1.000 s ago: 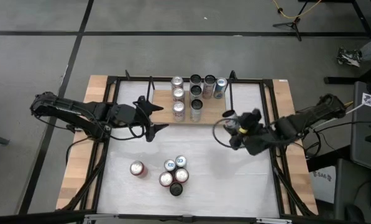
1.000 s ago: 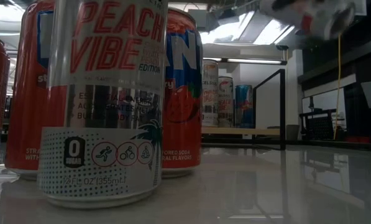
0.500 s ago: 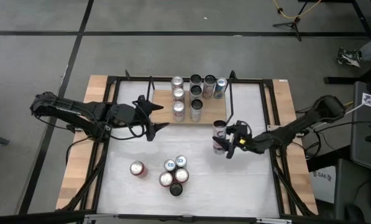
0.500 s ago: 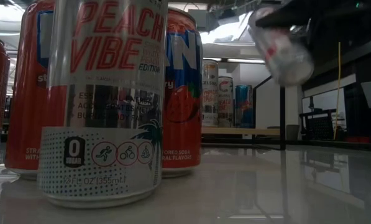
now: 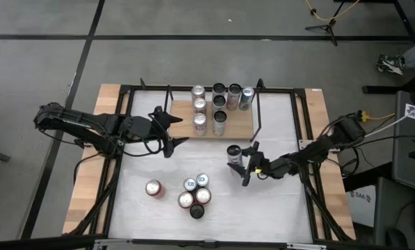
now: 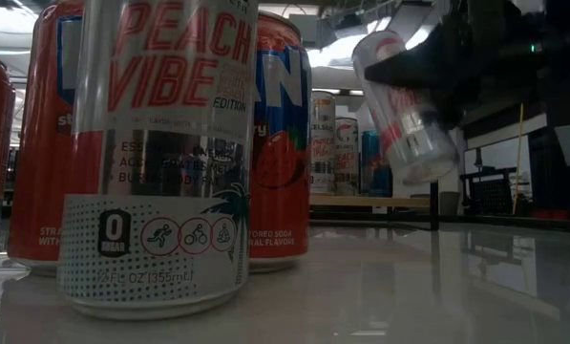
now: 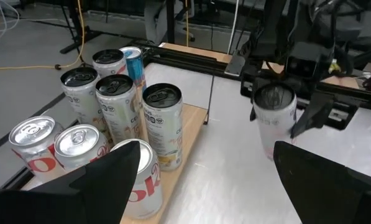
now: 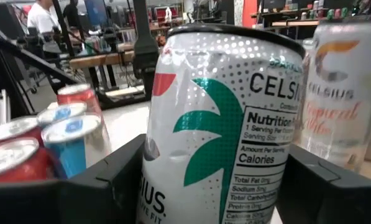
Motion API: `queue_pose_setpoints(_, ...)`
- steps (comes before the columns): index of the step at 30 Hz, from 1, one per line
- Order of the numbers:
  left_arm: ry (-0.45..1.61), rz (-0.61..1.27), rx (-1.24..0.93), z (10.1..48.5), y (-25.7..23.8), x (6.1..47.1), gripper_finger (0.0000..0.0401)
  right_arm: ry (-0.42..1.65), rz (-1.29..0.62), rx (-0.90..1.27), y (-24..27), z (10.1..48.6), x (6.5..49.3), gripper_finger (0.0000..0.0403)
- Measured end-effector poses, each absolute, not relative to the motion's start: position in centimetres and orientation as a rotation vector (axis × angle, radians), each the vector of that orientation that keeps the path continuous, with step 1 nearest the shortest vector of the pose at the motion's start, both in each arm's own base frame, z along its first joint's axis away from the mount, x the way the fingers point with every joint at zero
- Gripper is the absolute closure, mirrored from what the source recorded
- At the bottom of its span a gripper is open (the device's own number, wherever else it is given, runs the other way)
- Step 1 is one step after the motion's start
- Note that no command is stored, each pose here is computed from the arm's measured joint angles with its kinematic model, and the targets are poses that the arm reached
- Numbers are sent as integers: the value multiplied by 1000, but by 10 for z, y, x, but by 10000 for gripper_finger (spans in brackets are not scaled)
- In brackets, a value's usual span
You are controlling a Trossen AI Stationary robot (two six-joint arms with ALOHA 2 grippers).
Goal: Place canned beverage on shelf
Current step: Put the white pink soda can onto the shelf aligned with the other white pink soda cans
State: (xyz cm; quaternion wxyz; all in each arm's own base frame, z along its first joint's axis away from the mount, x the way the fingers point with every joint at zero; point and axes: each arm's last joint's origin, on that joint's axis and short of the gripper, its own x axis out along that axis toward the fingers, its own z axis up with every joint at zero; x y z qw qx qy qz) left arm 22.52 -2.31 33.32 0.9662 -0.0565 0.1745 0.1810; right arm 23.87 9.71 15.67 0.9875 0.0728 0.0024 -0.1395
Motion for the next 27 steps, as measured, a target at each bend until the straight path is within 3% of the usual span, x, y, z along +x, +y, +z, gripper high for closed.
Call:
queue_pose_setpoints(19, 354, 367, -114, 333, -23, 225, 38, 66, -295, -71, 101, 112, 247, 134)
queue_pose_setpoints(27, 352, 376, -113, 333, -23, 225, 38, 3, -294, -37, 87, 104, 255, 134)
